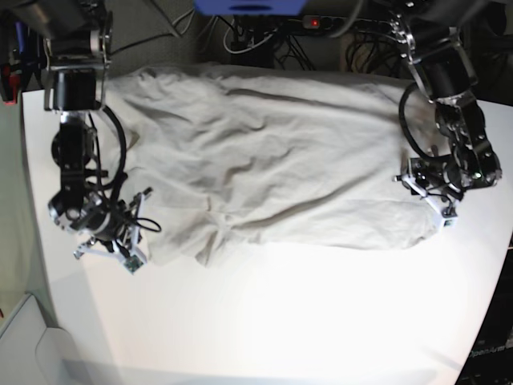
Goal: Layout the t-shirt on the table in an organized manner, then fold the t-shirt properly
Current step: 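Pull the shirt side with the right gripper, smoothing it along the table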
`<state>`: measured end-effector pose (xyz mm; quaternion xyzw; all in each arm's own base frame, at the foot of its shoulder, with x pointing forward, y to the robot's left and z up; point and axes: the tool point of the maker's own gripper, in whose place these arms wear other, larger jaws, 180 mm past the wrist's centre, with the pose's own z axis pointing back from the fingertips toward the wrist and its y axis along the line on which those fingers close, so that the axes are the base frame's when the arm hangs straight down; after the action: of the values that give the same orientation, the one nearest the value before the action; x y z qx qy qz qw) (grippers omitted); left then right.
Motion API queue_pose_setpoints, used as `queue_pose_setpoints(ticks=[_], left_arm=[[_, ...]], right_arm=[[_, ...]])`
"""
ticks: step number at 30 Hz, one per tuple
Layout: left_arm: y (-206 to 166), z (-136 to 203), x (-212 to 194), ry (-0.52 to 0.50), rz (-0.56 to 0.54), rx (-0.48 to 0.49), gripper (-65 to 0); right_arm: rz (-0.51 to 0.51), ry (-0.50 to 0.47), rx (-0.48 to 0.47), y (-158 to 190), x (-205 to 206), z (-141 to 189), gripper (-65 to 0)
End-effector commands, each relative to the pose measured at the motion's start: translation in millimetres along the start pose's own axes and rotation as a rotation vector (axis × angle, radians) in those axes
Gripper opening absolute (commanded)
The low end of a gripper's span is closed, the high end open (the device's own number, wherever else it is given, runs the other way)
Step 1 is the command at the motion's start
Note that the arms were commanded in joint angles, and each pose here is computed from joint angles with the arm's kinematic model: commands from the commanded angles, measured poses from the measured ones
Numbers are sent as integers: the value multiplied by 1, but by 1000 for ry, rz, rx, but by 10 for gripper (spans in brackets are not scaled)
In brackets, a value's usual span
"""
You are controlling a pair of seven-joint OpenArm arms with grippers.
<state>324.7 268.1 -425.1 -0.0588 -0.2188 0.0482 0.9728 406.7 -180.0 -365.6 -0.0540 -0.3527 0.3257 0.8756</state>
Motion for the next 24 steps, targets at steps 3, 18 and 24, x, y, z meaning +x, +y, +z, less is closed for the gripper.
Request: queue_pose_setpoints(ticks=[3,18,24], left_arm=[[9,-2,1,12,15,15,-447],[8,-5,-7,35,22,12,-650],[11,-7,-19,52,24,17,-650]], right_arm=[[-29,-17,-3,-15,23,-8,-650],[-154,111,174,11,7,-58,-650],[-205,34,179,4,-4,-66,-650]])
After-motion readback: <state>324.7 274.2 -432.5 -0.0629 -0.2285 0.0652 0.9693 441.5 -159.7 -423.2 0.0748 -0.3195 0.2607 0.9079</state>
